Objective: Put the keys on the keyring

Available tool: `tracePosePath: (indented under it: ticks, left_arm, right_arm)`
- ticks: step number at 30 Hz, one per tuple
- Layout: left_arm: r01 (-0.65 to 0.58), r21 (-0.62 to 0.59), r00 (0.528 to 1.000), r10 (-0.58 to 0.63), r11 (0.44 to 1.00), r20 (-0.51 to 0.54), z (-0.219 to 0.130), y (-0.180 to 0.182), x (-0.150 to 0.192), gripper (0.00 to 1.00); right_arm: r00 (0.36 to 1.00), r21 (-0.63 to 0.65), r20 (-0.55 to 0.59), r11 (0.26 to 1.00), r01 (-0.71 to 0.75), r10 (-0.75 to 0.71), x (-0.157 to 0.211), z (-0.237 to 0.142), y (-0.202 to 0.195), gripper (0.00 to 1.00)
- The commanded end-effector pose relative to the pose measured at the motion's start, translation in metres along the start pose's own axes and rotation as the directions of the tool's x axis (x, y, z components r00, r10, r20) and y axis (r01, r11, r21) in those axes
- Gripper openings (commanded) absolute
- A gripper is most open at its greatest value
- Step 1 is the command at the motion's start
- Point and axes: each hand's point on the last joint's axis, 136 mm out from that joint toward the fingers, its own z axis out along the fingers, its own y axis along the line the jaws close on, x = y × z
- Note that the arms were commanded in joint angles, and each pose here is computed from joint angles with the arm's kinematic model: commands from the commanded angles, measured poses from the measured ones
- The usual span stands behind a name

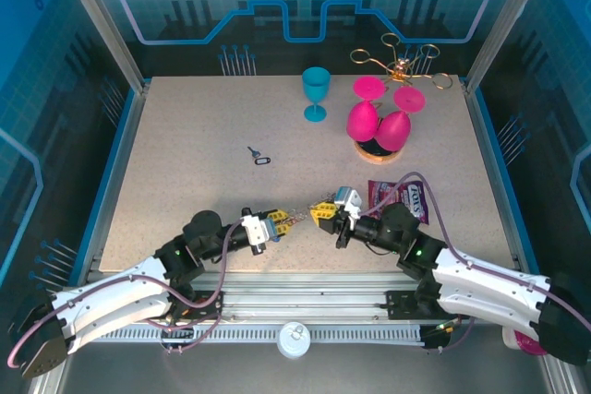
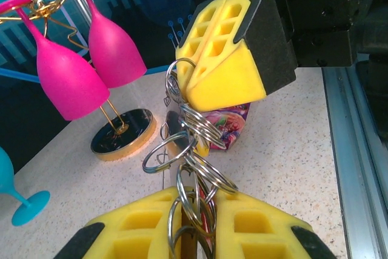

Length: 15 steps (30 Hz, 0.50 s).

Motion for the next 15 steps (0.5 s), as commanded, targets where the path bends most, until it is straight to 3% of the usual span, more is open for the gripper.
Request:
tracePosePath:
  ticks: [1, 7, 11, 15]
  left_arm:
    - [-0.007, 0.044, 0.999, 0.006, 0.999, 0.040, -0.001, -0.010, -0.011, 0.16]
    - [0.061, 0.024, 0.998, -0.060, 0.998, -0.009, -0.013, -0.009, -0.003, 0.49]
    - [0.111, 0.038, 0.993, -0.109, 0.993, -0.052, -0.027, -0.012, -0.006, 0.55]
    - [0.126, -0.035, 0.992, -0.127, 0.991, -0.014, -0.041, 0.004, -0.025, 0.55]
  right_arm:
    - [0.996, 0.047, 0.084, 0.999, 0.005, -0.009, -0.029, 0.004, -0.010, 0.00]
    - [0.998, 0.025, 0.062, 1.000, -0.001, -0.001, -0.022, 0.007, -0.012, 0.00]
    - [0.999, 0.022, 0.042, 1.000, 0.000, -0.001, -0.012, 0.008, -0.020, 0.00]
    - [0.998, -0.051, 0.052, 0.998, 0.024, -0.021, -0.006, 0.007, -0.018, 0.00]
